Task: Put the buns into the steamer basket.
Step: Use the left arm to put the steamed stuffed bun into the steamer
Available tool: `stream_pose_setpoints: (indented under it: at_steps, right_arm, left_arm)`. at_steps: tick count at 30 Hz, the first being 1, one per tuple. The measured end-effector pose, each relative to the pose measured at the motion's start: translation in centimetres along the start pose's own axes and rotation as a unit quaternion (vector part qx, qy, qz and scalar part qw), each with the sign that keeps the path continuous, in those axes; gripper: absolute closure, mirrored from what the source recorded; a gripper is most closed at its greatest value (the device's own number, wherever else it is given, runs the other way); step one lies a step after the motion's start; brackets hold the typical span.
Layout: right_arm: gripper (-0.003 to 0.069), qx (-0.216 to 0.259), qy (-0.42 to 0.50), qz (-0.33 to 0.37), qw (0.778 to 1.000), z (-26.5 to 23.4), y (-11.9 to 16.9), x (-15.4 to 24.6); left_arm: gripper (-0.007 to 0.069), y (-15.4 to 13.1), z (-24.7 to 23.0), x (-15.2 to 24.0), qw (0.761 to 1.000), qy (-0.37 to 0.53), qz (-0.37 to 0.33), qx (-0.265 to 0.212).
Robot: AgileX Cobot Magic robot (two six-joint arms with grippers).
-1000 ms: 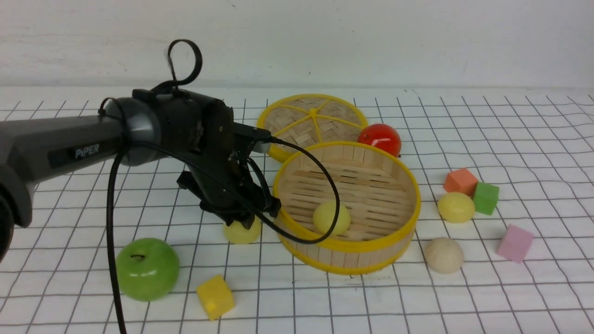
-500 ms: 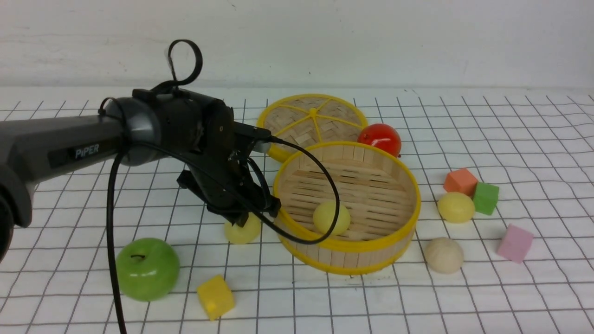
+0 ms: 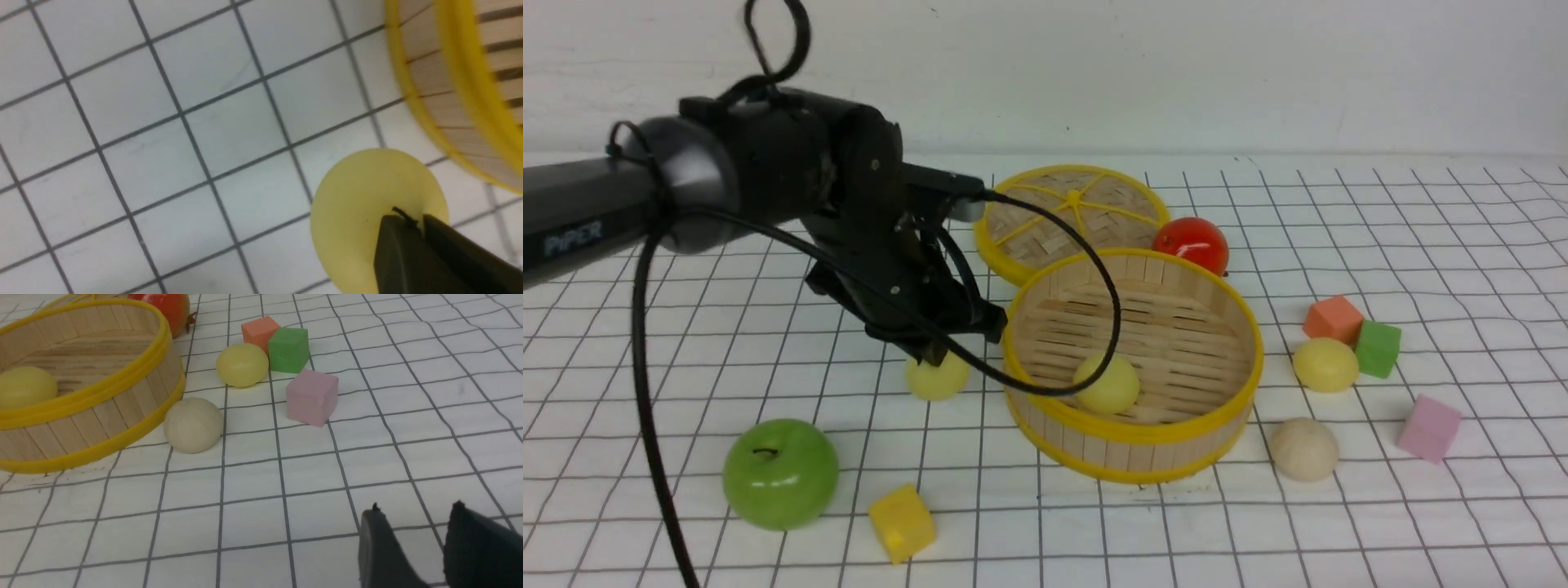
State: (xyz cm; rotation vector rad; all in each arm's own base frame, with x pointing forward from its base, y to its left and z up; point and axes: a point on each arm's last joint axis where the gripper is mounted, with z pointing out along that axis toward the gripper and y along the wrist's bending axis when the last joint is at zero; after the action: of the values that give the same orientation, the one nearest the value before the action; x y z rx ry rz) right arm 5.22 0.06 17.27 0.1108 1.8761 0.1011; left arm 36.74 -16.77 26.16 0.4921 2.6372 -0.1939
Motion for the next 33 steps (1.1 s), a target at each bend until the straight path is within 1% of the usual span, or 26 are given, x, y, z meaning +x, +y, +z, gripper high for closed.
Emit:
stream_pose_setpoints:
  at_steps: [5,8,9,10,11,12,13,15,16,17,18,19,21,23,24,25,26,28,29,30,31,32,33]
  right_arm:
    - [0.0418,0.0,0.0,0.0,1.0,0.0,0.0,0.0]
    - [0.0418,0.0,0.0,0.0,1.0,0.0,0.0,0.0]
    - [0.0418,0.0,0.0,0.0,1.0,0.0,0.0,0.0]
    - [0.0418,0.0,0.0,0.0,1.0,0.0,0.0,0.0]
    - [0.0418,0.0,0.0,0.0,1.0,0.0,0.0,0.0]
    - [0.0418,0.0,0.0,0.0,1.0,0.0,0.0,0.0]
    - [0.0418,0.0,0.0,0.0,1.0,0.0,0.0,0.0]
    - [0.0418,0.0,0.0,0.0,1.0,0.0,0.0,0.0]
    - [0.0418,0.0,0.0,0.0,1.0,0.0,0.0,0.0]
    - [0.0418,0.0,0.0,0.0,1.0,0.0,0.0,0.0]
    - [0.0418,0.0,0.0,0.0,1.0,0.0,0.0,0.0]
    - [0.0418,0.0,0.0,0.0,1.0,0.0,0.0,0.0]
    - [0.0418,0.0,0.0,0.0,1.0,0.0,0.0,0.0]
    - [0.0418,0.0,0.0,0.0,1.0,0.0,0.0,0.0]
    - [0.0418,0.0,0.0,0.0,1.0,0.0,0.0,0.0]
    - [0.0418,0.0,0.0,0.0,1.0,0.0,0.0,0.0]
    - [0.0418,0.0,0.0,0.0,1.0,0.0,0.0,0.0]
    - [0.0418,0.0,0.0,0.0,1.0,0.0,0.0,0.0]
    - [0.0418,0.0,0.0,0.0,1.0,0.0,0.0,0.0]
    - [0.0418,0.0,0.0,0.0,1.0,0.0,0.0,0.0]
    - [0.0418,0.0,0.0,0.0,1.0,0.0,0.0,0.0]
    - [0.0418,0.0,0.0,0.0,1.0,0.0,0.0,0.0]
    - [0.0418,0.0,0.0,0.0,1.0,0.0,0.0,0.0]
  left_arm:
    - [0.0638,-1.4,-4.1,-2.1,0.995,-0.069,0.003,0.066]
    - [0.0638,-2.2,-4.2,-3.8,0.989,-0.102,0.005,0.107]
    - [0.0638,-2.2,-3.9,-3.9,0.989,-0.1,0.005,0.109]
    - [0.0638,-2.5,-2.8,-4.6,0.986,-0.107,0.009,0.124]
    - [0.0638,-2.6,-1.4,-5.0,0.986,-0.101,0.01,0.13]
    - [0.0638,-2.6,-1.2,-5.1,0.986,-0.102,0.012,0.132]
    - [0.0638,-2.6,1.3,-5.5,0.987,-0.087,0.016,0.135]
    - [0.0638,-2.6,3.6,-5.9,0.988,-0.077,0.019,0.135]
    - [0.0638,-2.6,4.0,-5.8,0.988,-0.073,0.018,0.134]
    - [0.0632,-2.4,5.8,-6.1,0.989,-0.066,0.022,0.127]
    - [0.0632,-2.4,6.3,-6.0,0.99,-0.062,0.022,0.126]
    - [0.0617,-2.2,7.6,-6.1,0.991,-0.057,0.025,0.117]
    - [0.0583,-2.0,8.7,-6.4,0.992,-0.055,0.032,0.107]
    - [0.0523,-1.9,9.3,-6.5,0.993,-0.055,0.038,0.1]
    - [0.0506,-1.9,9.3,-6.6,0.993,-0.057,0.038,0.099]
    - [0.042,-1.8,9.2,-6.7,0.993,-0.059,0.04,0.097]
    - [0.041,-1.9,9.1,-6.8,0.993,-0.06,0.04,0.097]
    - [0.0271,-1.9,8.5,-6.8,0.993,-0.051,0.035,0.101]
    - [0.0263,-1.9,8.5,-6.8,0.993,-0.052,0.035,0.1]
    - [0.0218,-2.0,7.8,-6.6,0.993,-0.038,0.031,0.103]
    - [0.0208,-2.0,6.9,-6.6,0.994,-0.032,0.03,0.103]
    - [0.0217,-2.0,5.8,-6.7,0.994,-0.031,0.028,0.101]
    - [0.0249,-2.0,4.4,-6.7,0.994,-0.034,0.027,0.099]
